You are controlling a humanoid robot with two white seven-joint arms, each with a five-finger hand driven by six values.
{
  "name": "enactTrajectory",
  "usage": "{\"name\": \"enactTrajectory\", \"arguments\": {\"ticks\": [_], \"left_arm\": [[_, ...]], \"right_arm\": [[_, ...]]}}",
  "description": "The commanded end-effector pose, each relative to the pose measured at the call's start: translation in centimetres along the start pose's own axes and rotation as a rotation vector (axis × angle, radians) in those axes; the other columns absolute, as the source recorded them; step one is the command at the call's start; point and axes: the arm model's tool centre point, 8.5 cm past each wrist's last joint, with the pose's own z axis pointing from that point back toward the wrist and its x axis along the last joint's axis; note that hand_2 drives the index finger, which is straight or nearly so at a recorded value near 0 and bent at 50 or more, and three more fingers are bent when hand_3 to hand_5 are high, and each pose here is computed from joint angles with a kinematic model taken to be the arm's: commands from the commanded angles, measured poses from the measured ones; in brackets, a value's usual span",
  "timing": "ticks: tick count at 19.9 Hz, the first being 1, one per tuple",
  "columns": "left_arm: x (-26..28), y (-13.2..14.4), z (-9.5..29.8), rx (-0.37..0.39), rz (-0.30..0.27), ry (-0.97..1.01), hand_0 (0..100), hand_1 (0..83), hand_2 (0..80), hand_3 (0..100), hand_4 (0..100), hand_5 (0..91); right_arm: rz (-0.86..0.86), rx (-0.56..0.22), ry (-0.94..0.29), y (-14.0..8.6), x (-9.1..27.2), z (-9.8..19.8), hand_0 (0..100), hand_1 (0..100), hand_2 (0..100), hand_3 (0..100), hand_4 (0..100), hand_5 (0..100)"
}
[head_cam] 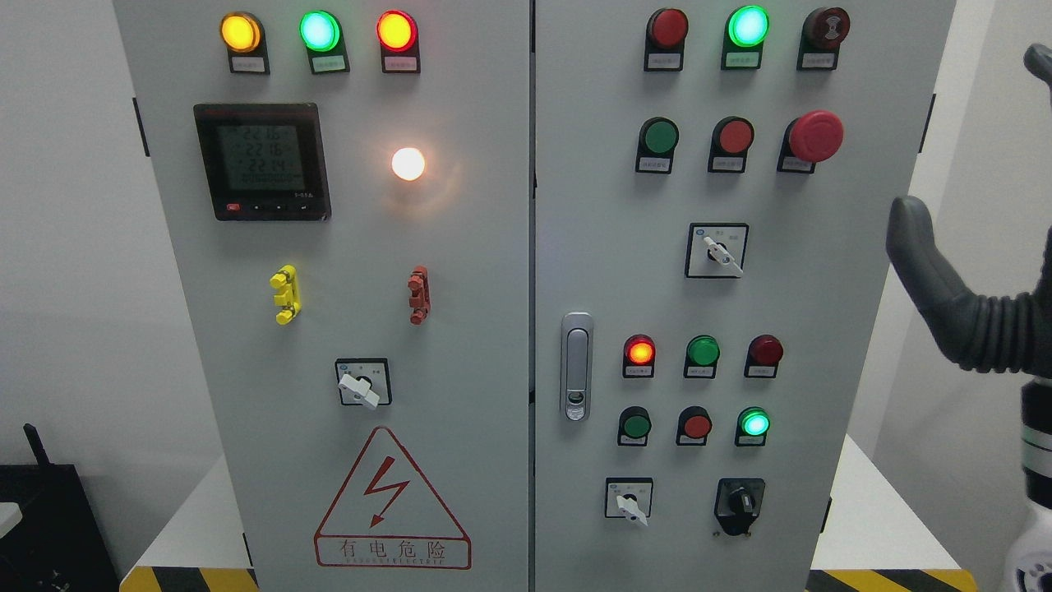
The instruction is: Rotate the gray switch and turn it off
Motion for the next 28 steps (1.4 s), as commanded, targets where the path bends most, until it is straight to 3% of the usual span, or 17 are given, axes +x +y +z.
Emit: {"name": "enactTrajectory", "arguments": {"ticks": [1,13,16,19,20,25,26,28], "left_arm": [[-0.8,0.0,0.1,0.003,0.022,0.026,12,38.9,0.0,0,0,0.0],[-0.9,0.0,0.1,0.003,0.022,0.027,12,38.9,0.0,0,0,0.0],[-0.8,0.0,0.1,0.003,0.022,0.026,12,38.9,0.0,0,0,0.0],[-0.9,0.0,0.1,0.003,0.022,0.027,12,38.9,0.0,0,0,0.0],[-0.8,0.0,0.1,0.003,0.022,0.026,12,38.9,0.0,0,0,0.0],[-0.8,0.0,0.1,0.004,0.022,0.026,12,38.9,0.0,0,0,0.0],[-0.8,0.0,0.1,0.003,0.022,0.026,12,38.9,0.0,0,0,0.0],[-0.8,0.0,0.1,0.003,0.022,0.026,12,38.9,0.0,0,0,0.0]], "right_arm": [[-0.011,0.000,0.003,0.1,0.2,0.0,41,39,0,0,0,0],[-0.011,0.007,0.005,0.2,0.1,0.0,42,39,0,0,0,0],[-0.014,0.007,0.010,0.3,0.1,0.1,43,39,0,11,0,0],[-0.027,0.009,0.024,0.7,0.1,0.2,45,40,0,22,19,1],[-0.033,0.012,0.032,0.9,-0.1,0.3,44,41,0,24,22,13],[-0.052,0.011,0.056,1.3,0.0,0.4,36,44,0,29,33,43],[-0.052,0.012,0.058,1.3,-0.1,0.4,35,44,0,35,38,54],[-0.052,0.023,0.069,1.6,-0.2,0.9,34,44,0,47,49,65]]}}
